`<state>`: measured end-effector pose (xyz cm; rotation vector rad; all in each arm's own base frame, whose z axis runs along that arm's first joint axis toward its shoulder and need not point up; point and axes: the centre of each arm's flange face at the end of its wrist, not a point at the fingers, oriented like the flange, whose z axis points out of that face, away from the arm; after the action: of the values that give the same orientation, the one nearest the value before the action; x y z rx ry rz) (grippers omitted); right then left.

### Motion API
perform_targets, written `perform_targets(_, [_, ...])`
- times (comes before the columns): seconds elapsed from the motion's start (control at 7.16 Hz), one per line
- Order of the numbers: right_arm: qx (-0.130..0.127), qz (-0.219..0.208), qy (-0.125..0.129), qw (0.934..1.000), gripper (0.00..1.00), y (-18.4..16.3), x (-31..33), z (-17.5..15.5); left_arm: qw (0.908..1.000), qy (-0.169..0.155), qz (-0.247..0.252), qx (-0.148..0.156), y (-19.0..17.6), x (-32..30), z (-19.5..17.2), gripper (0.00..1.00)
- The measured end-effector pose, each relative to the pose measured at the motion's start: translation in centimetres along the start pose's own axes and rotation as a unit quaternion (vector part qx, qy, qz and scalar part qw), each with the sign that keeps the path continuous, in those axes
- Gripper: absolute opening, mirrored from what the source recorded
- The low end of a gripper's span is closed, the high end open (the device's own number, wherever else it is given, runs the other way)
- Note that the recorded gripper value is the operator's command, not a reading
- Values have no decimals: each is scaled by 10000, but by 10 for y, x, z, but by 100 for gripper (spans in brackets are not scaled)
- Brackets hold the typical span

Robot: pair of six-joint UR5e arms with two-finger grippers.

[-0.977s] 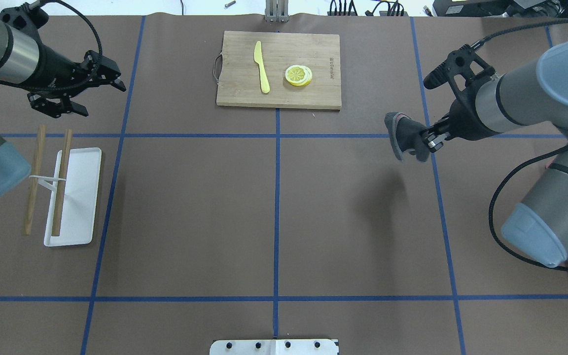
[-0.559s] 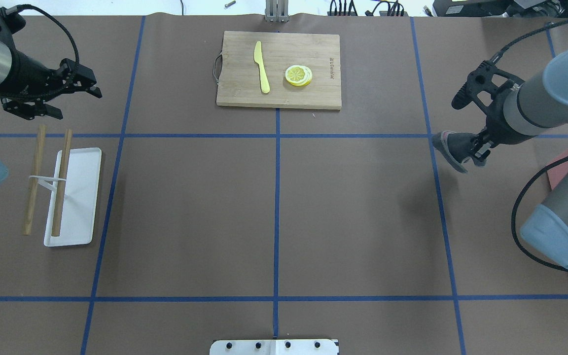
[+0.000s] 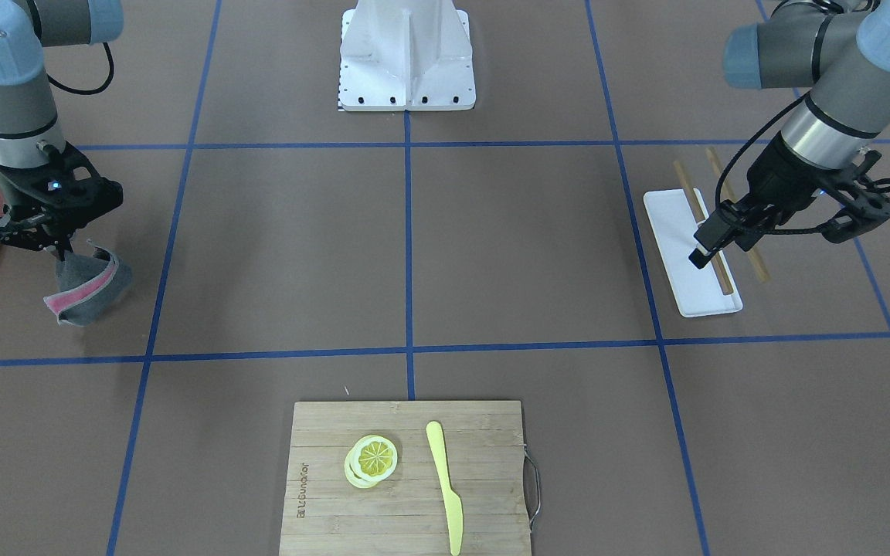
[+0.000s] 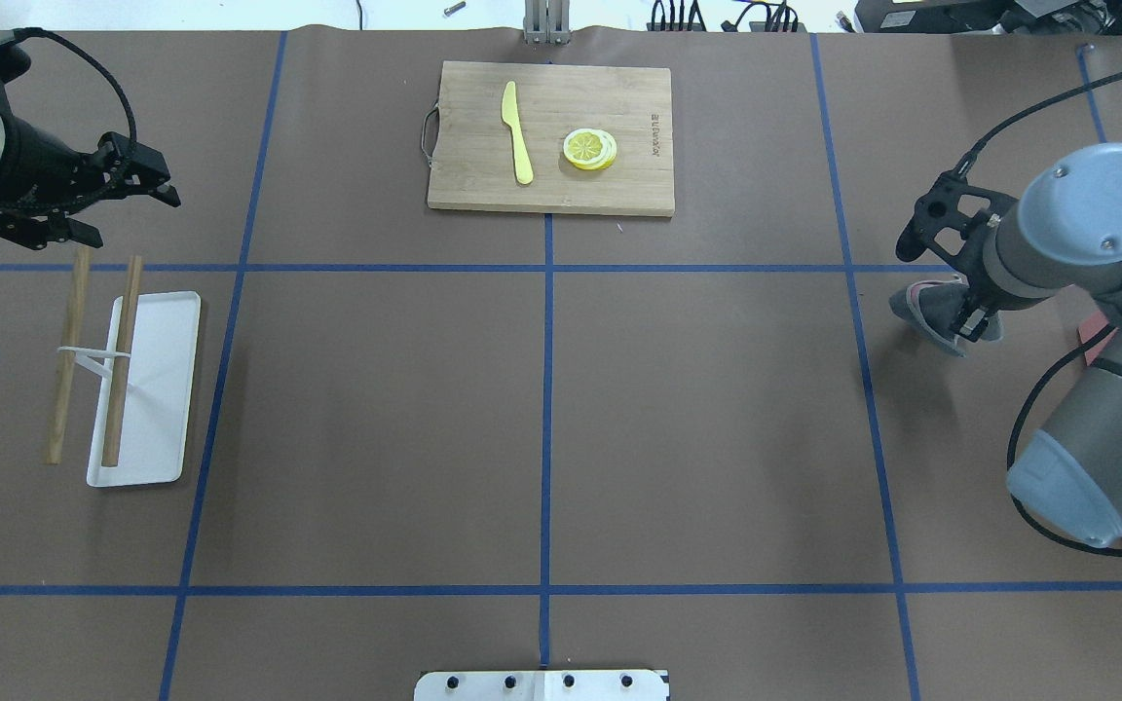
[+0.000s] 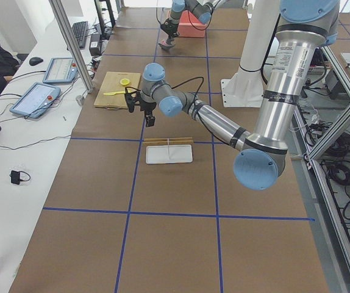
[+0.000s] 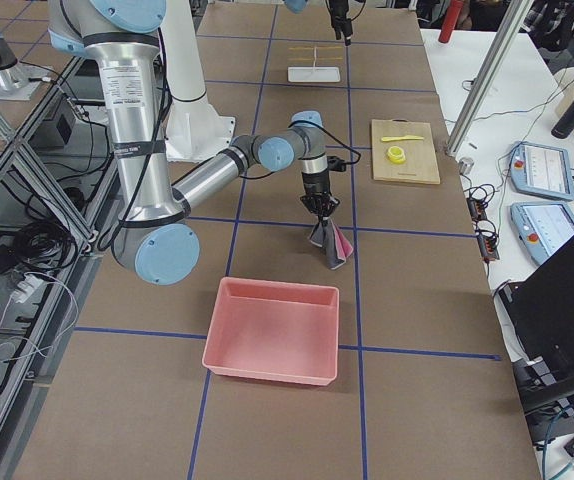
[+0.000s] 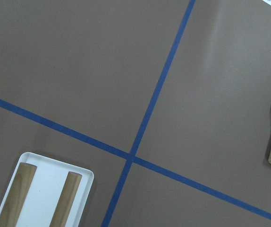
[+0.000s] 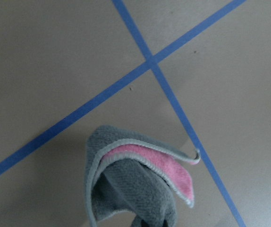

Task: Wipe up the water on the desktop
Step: 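Lower the towel and wipe the table surface nearer the robot with the right gripper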

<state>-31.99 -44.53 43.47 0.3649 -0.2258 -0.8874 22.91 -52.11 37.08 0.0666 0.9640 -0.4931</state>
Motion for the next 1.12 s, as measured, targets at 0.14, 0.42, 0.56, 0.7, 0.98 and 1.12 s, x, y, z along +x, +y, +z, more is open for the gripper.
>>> perform_targets(0.14, [-118, -177, 12, 9998, 0, -6, -22, 15, 10000, -35, -7, 54, -1, -2, 2, 98])
perform_targets(0.42, [-188, -429, -201, 9987, 0, -15, -68, 25, 9999, -79, -23, 85, -3, -4, 5, 98])
perform_targets(0.56, [-176, -404, -427, 9981, 0, -20, -91, 24, 9999, -107, -36, 92, -4, -6, 8, 98])
perform_targets(0.7, [-134, -356, -692, 9969, 0, -24, -113, 18, 9999, -136, -49, 94, -6, -7, 11, 98])
perform_targets(0.98, [-1, -167, -1180, 9929, 0, -28, -159, -8, 9998, -156, -59, 97, -7, -8, 13, 98])
perform_targets(1.12, [82, -60, -1437, 9896, 0, -28, -181, -27, 9998, -156, -60, 100, -8, -8, 13, 98])
